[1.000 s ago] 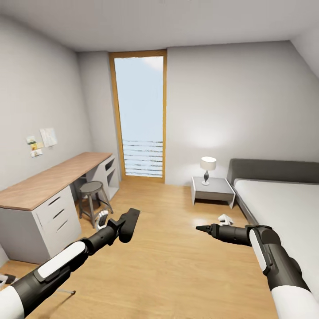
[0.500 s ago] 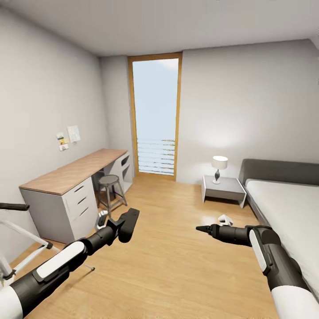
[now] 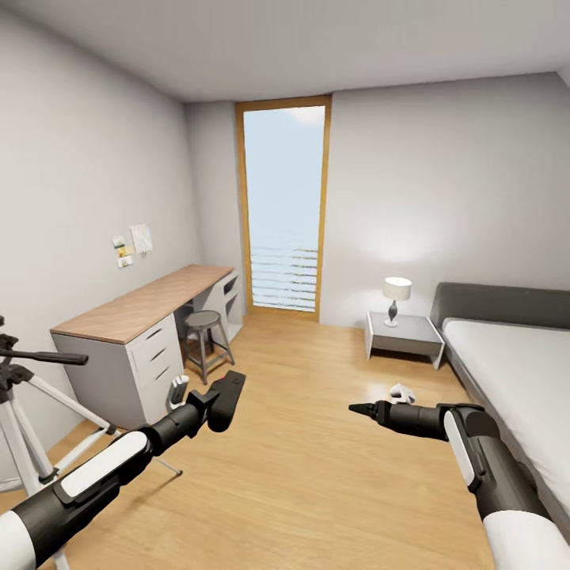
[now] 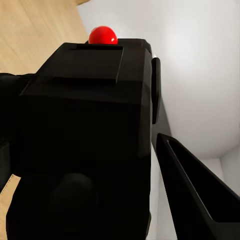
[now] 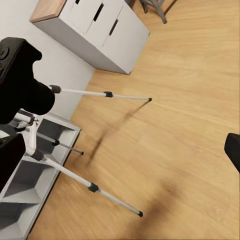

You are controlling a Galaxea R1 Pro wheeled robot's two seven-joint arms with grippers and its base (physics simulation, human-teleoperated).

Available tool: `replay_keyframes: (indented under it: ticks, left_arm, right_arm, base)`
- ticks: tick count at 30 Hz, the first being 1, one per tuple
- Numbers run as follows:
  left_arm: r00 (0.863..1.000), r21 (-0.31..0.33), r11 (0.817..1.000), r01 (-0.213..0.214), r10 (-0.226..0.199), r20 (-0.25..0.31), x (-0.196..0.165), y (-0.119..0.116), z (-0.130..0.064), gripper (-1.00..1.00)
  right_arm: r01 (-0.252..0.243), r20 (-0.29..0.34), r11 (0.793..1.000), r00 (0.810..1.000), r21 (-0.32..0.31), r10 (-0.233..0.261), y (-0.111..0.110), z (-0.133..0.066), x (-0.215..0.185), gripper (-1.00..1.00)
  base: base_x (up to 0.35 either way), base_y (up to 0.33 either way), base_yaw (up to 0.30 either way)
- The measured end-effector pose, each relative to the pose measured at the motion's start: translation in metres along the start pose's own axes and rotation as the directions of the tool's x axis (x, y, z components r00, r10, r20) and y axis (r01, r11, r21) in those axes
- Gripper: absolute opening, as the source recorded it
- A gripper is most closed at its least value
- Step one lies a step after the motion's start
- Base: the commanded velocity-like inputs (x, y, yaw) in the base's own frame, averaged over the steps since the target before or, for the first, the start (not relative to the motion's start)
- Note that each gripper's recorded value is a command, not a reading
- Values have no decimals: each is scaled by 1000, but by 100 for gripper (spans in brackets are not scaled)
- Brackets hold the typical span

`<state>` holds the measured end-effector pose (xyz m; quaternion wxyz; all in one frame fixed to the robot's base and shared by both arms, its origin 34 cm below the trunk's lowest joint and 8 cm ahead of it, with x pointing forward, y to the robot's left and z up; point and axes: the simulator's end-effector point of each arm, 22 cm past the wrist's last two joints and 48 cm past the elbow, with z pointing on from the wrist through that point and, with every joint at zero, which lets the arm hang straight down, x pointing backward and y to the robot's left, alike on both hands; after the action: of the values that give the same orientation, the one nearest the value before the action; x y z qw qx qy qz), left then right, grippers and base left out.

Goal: Attach the digital camera to the camera tripod in the bedroom.

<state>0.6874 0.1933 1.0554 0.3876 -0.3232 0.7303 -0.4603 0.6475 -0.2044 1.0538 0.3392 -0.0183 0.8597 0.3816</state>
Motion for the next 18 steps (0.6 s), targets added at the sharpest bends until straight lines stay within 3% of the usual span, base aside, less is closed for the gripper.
replay_keyframes:
  ticks: [6, 12, 18]
  left_arm:
    - [1000, -1, 1000, 0, 0, 3, -1, 1, 0, -100]
    - [999, -69, 997, -15, 13, -37, 25, 23, 7, -100]
    - [997, -33, 999, -41, 39, -66, 36, 14, 5, -100]
  right_arm:
    - [-2, -2, 1000, 1000, -1, 2, 0, 0, 1, 100]
    - [1, -13, 998, 1000, 69, 0, -26, 1, 11, 100]
    - [-31, -61, 996, 997, 84, 36, -39, -6, 33, 100]
  base:
    - [5, 21, 0]
    - [0, 0, 0]
    - [0, 0, 0]
